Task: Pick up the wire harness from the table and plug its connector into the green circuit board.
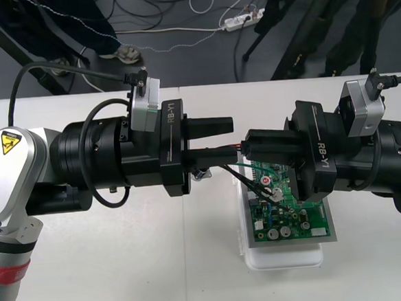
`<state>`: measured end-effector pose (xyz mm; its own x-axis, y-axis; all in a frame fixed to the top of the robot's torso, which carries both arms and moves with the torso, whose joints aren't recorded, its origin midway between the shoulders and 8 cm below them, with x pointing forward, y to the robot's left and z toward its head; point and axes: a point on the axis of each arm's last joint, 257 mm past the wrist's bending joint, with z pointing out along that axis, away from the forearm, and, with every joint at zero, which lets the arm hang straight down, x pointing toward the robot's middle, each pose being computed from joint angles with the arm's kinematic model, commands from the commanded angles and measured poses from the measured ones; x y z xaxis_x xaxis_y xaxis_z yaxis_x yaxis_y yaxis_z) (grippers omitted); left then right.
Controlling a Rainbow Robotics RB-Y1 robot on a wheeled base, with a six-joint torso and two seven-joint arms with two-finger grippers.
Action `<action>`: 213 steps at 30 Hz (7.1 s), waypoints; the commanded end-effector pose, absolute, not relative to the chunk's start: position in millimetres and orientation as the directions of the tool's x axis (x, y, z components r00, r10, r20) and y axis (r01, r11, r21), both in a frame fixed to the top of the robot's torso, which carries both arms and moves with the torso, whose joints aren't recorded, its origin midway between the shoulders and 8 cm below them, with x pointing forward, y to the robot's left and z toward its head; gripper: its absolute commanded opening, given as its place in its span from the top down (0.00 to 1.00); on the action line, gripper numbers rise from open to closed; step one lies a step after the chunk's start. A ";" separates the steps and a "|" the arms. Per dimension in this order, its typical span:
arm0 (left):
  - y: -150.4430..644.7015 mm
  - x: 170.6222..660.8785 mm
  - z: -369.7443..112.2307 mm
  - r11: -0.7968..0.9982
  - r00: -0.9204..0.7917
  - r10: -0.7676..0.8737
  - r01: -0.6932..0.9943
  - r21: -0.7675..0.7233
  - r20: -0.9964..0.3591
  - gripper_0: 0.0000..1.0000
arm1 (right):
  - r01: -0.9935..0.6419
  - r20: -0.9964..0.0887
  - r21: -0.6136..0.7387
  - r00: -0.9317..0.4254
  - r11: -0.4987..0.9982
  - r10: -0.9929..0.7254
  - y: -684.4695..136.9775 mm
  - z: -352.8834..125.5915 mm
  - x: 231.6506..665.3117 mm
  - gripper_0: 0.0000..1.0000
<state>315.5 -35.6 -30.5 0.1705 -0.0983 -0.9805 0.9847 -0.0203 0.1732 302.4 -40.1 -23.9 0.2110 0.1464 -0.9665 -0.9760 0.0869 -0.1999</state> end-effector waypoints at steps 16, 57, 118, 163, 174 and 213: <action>-53.6 294.1 -12.4 -0.096 0.201 -0.147 0.972 0.216 -0.969 0.74 | -0.964 -0.950 -0.252 0.262 0.084 0.167 -24.8 -16.1 293.6 1.00; -48.5 294.4 -17.8 -0.092 0.180 -0.142 0.977 0.194 -0.973 0.76 | -0.966 -0.951 -0.247 0.258 0.081 0.170 -23.5 -15.9 293.1 1.00; -29.2 302.1 -18.6 -0.057 0.255 -0.134 0.963 0.265 -0.957 1.00 | -0.958 -0.961 -0.270 0.274 0.092 0.036 -41.1 -38.0 304.8 0.00; 67.6 351.8 -71.9 -0.010 0.317 -0.045 0.948 0.318 -0.947 1.00 | -0.885 -0.431 -0.465 0.193 0.033 -0.882 -261.2 -151.5 395.3 0.00; 86.2 360.1 -102.2 -0.049 0.309 -0.008 0.950 0.309 -0.951 1.00 | -0.890 -0.276 -0.455 0.114 0.025 -0.954 -279.9 -190.0 402.8 0.00; 33.9 353.0 -204.8 -0.099 0.267 0.057 0.960 0.261 -0.962 1.00 | -0.876 -0.128 -0.482 0.041 0.026 -0.991 -234.9 -251.7 403.3 0.00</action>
